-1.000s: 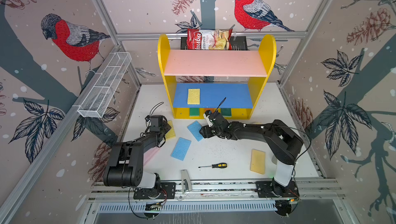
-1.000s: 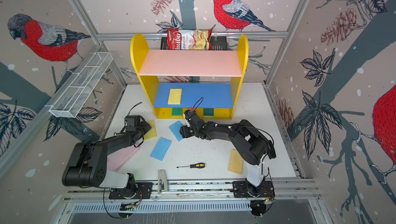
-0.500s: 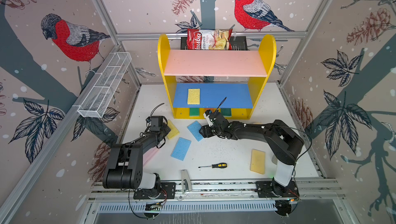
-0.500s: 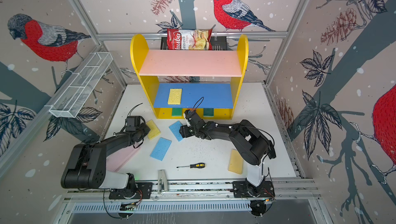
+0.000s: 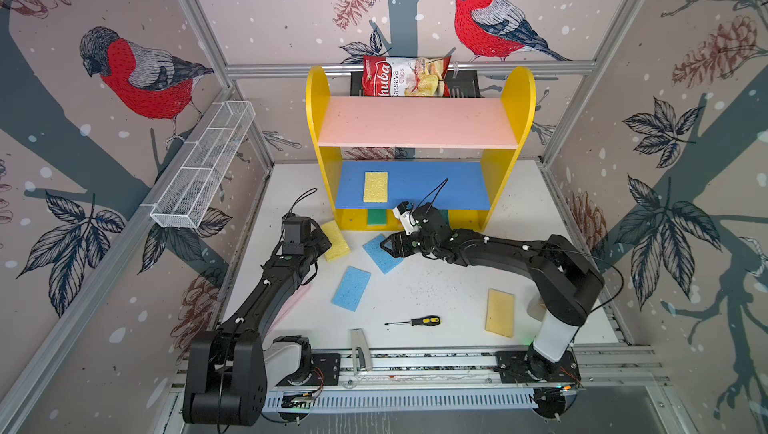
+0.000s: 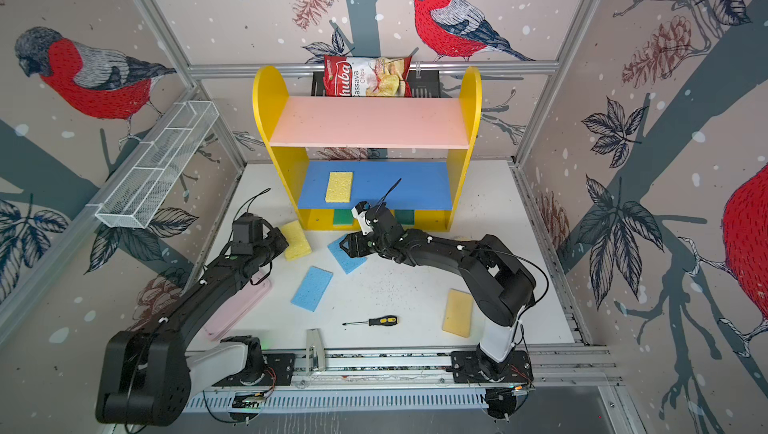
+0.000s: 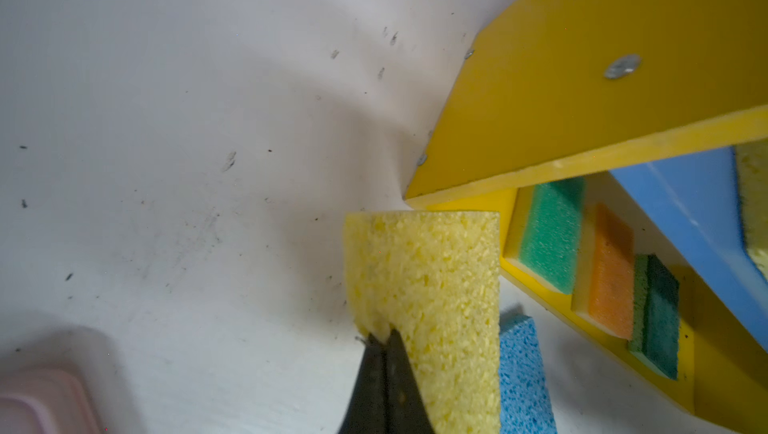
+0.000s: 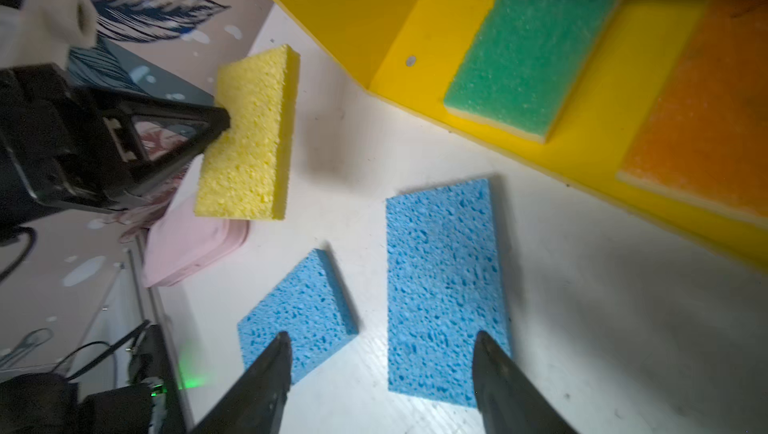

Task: Place and organize the cleaning sponges onto the shelf
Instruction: 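Grasp the yellow sponge with the left gripper and lift it toward the right gripper, then pass the yellow sponge from the left gripper into the right gripper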

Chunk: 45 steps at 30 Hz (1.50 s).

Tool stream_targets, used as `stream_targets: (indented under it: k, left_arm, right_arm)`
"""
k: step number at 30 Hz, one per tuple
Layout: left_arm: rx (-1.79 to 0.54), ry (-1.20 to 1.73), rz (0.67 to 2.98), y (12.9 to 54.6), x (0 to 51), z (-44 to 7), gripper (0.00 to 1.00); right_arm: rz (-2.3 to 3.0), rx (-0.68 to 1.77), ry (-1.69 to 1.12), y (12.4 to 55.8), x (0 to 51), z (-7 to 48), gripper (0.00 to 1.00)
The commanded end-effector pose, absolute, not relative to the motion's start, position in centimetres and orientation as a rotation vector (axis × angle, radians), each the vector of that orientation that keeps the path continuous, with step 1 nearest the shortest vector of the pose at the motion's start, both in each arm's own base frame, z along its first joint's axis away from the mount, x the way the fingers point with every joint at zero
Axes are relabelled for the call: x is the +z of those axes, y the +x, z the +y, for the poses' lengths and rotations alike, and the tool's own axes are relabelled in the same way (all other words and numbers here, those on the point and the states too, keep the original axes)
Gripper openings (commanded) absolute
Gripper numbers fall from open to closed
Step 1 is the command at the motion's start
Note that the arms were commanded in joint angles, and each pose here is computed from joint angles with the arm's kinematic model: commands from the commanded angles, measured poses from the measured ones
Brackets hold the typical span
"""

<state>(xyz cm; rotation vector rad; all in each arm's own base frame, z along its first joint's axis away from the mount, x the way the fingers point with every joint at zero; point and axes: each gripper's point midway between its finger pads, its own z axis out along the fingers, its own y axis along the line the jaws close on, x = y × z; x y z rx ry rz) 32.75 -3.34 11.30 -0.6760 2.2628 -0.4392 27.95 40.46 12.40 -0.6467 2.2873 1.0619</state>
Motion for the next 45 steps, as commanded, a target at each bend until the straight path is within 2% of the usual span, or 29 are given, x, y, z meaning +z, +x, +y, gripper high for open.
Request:
stream_targets:
  k: [1,9,16,29,30,31,33,34,36,38,40,42,44,45]
  left_arm:
    - [-0.465,-0.582,2.318,31.4,11.7,-5.2,0.00]
    - [-0.564,-0.389,2.302,30.6,14.6,-10.4,0.00]
    - [-0.678,-0.294,2.179,30.8,18.2,-13.7,0.00]
    - [-0.776,-0.186,2.128,31.9,21.4,-18.7,0.00]
    - [-0.785,-0.176,2.119,31.9,21.7,-19.1,0.00]
    - [-0.791,-0.165,2.112,31.9,22.0,-19.3,0.00]
    - [-0.789,-0.162,2.112,31.9,22.1,-19.5,0.00]
    - [-0.790,-0.162,2.115,31.9,22.1,-19.6,0.00]
    - [-0.797,-0.158,2.109,31.8,22.1,-19.7,0.00]
    - [-0.805,-0.151,2.097,31.9,22.1,-20.0,0.15]
    - [-0.822,-0.143,2.080,32.1,22.5,-20.3,0.51]
    - [-0.839,-0.131,2.057,32.3,23.2,-20.6,0.65]
    - [-0.847,-0.120,2.023,32.6,24.0,-20.8,0.74]
    - [-0.851,-0.109,2.001,32.8,24.4,-20.9,0.95]
  right_arm:
    - [2.173,1.206,-0.697,27.1,15.7,41.8,0.69]
    - [2.074,1.246,-0.695,27.1,18.5,41.1,0.73]
    - [2.083,1.359,-0.675,26.1,18.5,40.5,0.74]
    - [2.081,1.462,-0.629,25.0,18.5,40.3,0.72]
    - [2.081,1.464,-0.628,25.2,18.5,40.3,0.69]
    - [2.077,1.465,-0.622,25.4,18.6,40.2,0.60]
    - [2.061,1.465,-0.588,25.8,19.0,39.8,0.28]
    - [2.050,1.470,-0.569,26.1,19.4,39.5,0.17]
    - [2.029,1.483,-0.553,26.4,20.2,38.9,0.04]
    - [2.015,1.480,-0.551,26.6,20.7,38.4,0.00]
    - [2.010,1.461,-0.557,26.7,21.0,38.0,0.00]
    - [2.014,1.437,-0.559,26.9,21.2,37.6,0.00]
    - [2.009,1.410,-0.564,27.0,21.6,37.1,0.00]
    - [2.003,1.391,-0.561,27.2,21.9,36.7,0.00]
